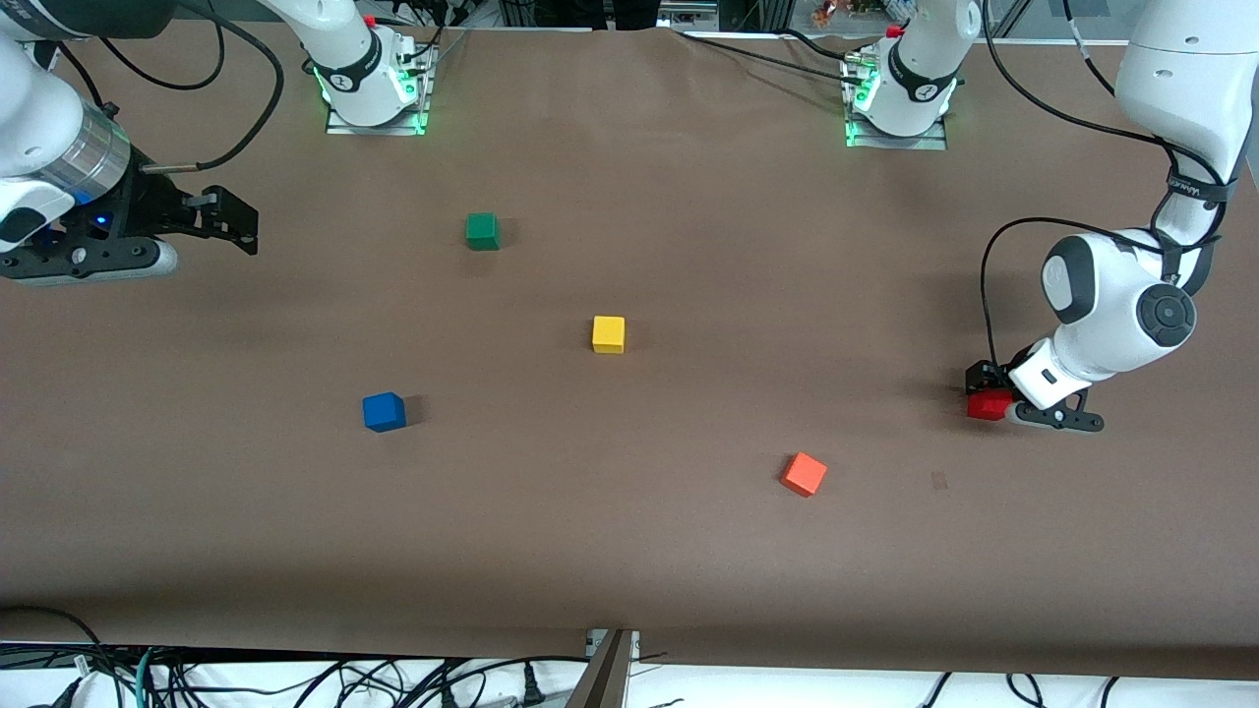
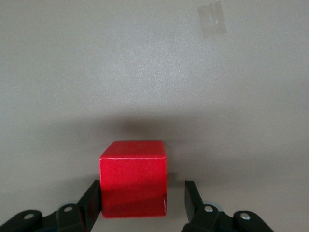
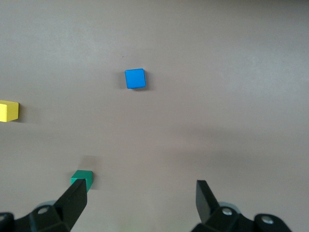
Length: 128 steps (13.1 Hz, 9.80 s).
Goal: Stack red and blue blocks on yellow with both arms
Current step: 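Close the left gripper on the red cube and lift it, then carry the red cube with the left gripper over the yellow cube, then lower the red cube onto the yellow cube while the right gripper reaches blue, then grasp the blue cube with the right gripper while the left gripper withdraws, then lift and carry the blue cube with the right gripper over the red cube, then lower the blue cube onto the red cube with the right gripper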
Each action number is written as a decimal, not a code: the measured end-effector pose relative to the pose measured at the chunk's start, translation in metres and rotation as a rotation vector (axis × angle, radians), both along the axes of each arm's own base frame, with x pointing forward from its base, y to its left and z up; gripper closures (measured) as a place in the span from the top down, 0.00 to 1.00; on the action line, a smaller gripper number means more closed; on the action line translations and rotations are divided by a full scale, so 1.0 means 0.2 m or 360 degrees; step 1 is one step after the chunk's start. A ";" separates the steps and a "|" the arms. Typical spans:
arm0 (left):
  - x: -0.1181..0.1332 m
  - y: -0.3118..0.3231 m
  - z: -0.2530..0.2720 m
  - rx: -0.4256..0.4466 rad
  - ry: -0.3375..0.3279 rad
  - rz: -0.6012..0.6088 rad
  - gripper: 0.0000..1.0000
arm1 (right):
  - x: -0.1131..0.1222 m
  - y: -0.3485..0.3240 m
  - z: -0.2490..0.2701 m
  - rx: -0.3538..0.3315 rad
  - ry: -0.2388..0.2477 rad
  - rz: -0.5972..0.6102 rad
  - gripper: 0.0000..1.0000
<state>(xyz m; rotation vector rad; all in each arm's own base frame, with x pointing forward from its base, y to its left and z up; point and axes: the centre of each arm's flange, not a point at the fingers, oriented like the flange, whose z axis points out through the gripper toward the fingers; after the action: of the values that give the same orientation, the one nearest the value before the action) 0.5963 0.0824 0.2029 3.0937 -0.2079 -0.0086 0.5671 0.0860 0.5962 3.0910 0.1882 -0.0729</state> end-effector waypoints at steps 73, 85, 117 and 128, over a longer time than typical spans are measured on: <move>0.24 -2.32 1.01 -0.0078 -0.0208 0.0480 1.00 | 0.42 0.03 -1.94 0.0207 -0.0011 0.0120 1.00; 0.39 -0.79 1.76 -0.0022 -0.0143 0.0410 1.00 | 0.43 0.10 -1.94 0.0243 0.0005 0.0050 0.56; 0.00 -0.39 1.86 0.0106 0.0041 0.0380 1.00 | -0.27 1.87 -1.47 0.0230 0.0009 -0.0169 0.56; 0.01 -0.39 1.85 0.0106 0.0045 0.0382 1.00 | -0.30 1.91 -1.48 0.0225 0.0019 -0.0214 0.56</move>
<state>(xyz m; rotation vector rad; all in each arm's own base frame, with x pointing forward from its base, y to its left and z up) 0.5976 0.0048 0.5733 3.1600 0.1681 -0.0525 0.5080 0.4678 0.2998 3.2414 -0.0156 -0.0861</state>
